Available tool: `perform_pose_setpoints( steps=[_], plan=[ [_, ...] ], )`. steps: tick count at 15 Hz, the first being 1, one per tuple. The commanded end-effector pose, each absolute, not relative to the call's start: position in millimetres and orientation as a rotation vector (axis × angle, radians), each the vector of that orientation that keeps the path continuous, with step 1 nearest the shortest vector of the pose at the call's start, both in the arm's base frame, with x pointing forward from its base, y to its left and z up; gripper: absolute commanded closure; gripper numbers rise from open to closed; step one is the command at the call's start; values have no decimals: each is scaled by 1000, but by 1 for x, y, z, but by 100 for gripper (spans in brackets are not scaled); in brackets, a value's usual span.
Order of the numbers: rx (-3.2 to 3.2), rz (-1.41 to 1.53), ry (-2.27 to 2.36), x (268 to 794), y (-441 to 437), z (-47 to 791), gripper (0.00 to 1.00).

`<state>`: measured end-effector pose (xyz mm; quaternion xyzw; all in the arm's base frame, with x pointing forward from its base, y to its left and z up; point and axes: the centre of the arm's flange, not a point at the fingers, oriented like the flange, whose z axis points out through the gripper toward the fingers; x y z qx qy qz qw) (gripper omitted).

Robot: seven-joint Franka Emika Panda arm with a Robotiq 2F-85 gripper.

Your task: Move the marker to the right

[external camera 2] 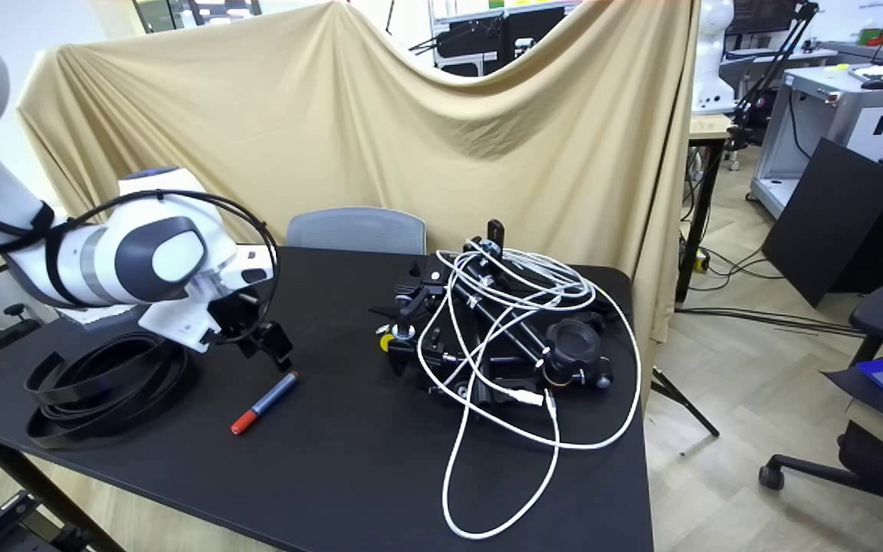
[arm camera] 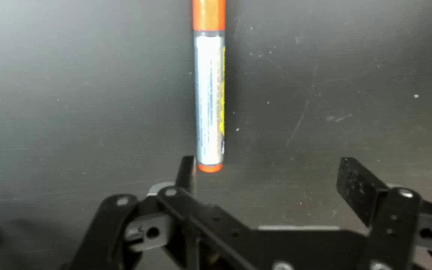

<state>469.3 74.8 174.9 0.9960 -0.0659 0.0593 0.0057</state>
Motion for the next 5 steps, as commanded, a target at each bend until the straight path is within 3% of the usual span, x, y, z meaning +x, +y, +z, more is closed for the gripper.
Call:
perform_pose_setpoints(
  steps=[1, 5],
  plan=[
    [3145, 225, -282, 461, 82, 217, 0],
    [3219, 73, -355, 461, 93, 238, 0]
  ],
)
